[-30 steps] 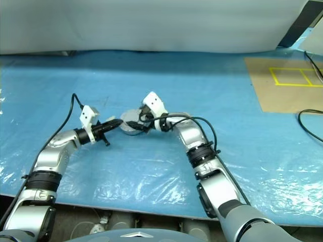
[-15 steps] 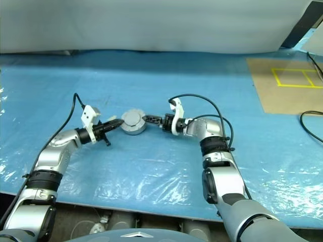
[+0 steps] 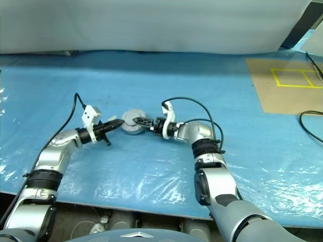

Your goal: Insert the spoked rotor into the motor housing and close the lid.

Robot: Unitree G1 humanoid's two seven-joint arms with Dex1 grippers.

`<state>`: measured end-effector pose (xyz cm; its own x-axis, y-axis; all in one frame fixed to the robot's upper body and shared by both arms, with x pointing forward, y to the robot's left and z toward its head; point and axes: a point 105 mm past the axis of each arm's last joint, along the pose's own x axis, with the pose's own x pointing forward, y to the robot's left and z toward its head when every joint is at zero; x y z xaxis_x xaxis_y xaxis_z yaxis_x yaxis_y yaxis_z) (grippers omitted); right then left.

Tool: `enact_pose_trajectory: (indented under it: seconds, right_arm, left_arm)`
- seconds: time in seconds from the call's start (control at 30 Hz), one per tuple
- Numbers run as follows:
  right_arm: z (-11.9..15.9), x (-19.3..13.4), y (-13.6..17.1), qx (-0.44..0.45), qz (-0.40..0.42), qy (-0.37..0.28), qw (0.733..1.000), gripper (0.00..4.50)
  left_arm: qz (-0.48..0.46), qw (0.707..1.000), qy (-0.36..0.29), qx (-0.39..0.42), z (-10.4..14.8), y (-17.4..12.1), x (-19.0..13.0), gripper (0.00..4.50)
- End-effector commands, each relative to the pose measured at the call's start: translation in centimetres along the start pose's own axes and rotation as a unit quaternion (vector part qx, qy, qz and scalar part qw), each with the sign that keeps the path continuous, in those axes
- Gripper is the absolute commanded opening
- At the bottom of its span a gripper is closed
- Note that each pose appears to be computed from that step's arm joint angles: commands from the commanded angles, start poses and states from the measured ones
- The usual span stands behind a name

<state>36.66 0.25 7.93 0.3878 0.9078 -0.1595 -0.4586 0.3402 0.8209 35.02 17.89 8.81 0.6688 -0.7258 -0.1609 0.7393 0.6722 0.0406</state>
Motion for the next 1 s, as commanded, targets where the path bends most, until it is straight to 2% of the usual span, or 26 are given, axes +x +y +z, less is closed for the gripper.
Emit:
enact_pose_trajectory:
  seconds: [0.03,0.23,0.3,0.33,0.67,0.73,0.8,0.9,1.0]
  right_arm:
    - [-0.2,-0.3,-1.4,0.021,-0.026,-0.017,0.999,3.86]
    - [-0.3,-0.5,-0.5,0.011,0.003,-0.006,1.000,1.86]
    - [-0.7,-0.5,0.0,0.008,0.019,0.003,1.000,1.26]
    - [-0.9,-0.5,0.4,0.004,0.030,0.009,0.999,1.13]
    - [-1.5,-0.1,0.0,-0.004,0.012,0.020,1.000,1.12]
    - [-1.5,-0.1,-0.6,-0.003,-0.005,0.017,1.000,1.12]
    - [-1.6,-0.2,-1.1,-0.001,-0.019,0.015,1.000,1.11]
    - [-1.5,-0.4,-1.0,0.004,-0.014,0.014,1.000,1.11]
    - [-1.5,-0.7,-1.3,0.011,-0.023,0.016,1.000,1.11]
  left_arm:
    - [-0.009,1.000,0.017,-0.003,-0.7,-0.3,0.0,0.00]
    - [-0.016,1.000,0.018,-0.002,-0.7,-0.5,0.2,0.00]
    - [-0.016,1.000,0.017,-0.003,-0.6,-0.5,0.3,0.00]
    - [-0.017,1.000,0.017,-0.003,-0.6,-0.5,0.3,0.00]
    - [-0.016,1.000,0.016,-0.003,-0.5,-0.3,0.1,0.00]
    - [-0.015,1.000,-0.001,-0.010,0.2,-0.3,0.1,0.00]
    - [-0.023,0.999,-0.036,-0.017,1.6,-0.6,0.0,0.00]
    - [-0.033,0.991,-0.112,-0.065,5.1,-1.0,-0.6,0.00]
    - [-0.044,0.985,-0.141,-0.091,7.0,-1.3,-1.6,0.00]
